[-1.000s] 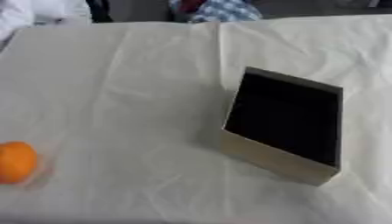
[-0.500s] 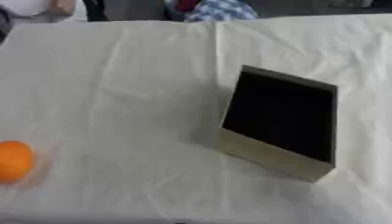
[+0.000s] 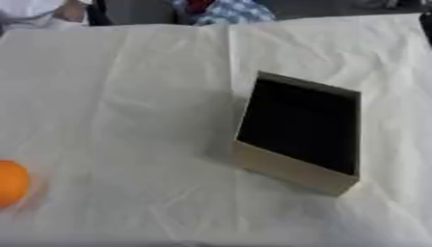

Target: Pick up objects on the table and place them in the box.

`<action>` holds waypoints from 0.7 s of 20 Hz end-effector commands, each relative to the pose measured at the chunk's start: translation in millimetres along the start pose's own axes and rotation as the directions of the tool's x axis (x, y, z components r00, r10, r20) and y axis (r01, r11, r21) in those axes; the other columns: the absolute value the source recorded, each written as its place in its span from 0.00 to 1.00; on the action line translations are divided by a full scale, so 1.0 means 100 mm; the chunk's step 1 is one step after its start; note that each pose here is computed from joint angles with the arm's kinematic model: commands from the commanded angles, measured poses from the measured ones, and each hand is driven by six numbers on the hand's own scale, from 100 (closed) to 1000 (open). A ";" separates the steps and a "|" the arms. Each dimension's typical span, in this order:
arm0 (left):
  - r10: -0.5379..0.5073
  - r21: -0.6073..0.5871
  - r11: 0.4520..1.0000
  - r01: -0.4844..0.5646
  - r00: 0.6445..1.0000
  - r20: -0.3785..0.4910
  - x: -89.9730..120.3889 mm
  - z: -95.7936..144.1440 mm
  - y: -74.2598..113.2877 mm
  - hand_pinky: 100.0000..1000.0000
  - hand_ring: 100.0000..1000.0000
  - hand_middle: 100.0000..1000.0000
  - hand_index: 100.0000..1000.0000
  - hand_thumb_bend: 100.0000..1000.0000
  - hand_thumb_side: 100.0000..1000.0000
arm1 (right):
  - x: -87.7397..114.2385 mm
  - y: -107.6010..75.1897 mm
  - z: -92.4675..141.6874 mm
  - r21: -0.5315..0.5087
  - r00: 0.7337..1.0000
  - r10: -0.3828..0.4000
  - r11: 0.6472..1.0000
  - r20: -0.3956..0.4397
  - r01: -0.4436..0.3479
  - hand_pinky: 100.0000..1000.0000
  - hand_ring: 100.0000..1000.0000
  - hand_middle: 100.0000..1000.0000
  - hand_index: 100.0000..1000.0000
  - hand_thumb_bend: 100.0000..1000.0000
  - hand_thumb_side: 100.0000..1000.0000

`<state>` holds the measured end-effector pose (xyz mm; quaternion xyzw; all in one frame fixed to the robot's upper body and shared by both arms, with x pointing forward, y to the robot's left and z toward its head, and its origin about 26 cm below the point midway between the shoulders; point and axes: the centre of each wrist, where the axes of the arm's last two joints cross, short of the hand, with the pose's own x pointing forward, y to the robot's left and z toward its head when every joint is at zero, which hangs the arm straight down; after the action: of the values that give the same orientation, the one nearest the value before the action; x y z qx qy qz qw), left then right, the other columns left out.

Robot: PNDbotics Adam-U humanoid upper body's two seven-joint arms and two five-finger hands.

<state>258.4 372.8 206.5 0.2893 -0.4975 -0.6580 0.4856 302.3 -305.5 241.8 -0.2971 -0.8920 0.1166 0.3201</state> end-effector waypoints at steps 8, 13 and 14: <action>-0.072 -0.073 0.995 0.066 0.995 -0.075 0.05 0.00 -0.05 0.84 0.89 0.85 0.86 0.31 0.00 | 0.05 -0.04 -0.03 -0.011 1.000 0.007 1.000 0.023 -0.007 0.56 0.65 0.51 0.78 0.00 0.77; -0.074 -0.037 0.997 0.070 0.991 -0.112 0.05 -0.01 -0.08 0.80 0.87 0.83 0.85 0.12 0.00 | 0.05 -0.04 -0.02 -0.013 1.000 0.003 1.000 0.021 -0.003 0.56 0.65 0.51 0.78 0.00 0.77; -0.072 -0.034 0.997 0.068 0.990 -0.122 0.05 -0.01 -0.09 0.81 0.87 0.84 0.85 0.11 0.00 | 0.05 -0.04 -0.02 -0.013 1.000 0.003 1.000 0.021 -0.003 0.56 0.65 0.51 0.78 0.00 0.77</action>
<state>254.7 368.4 189.5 0.3221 -0.4498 -0.6609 0.5072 301.9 -305.7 239.4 -0.2969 -0.8909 0.1146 0.3241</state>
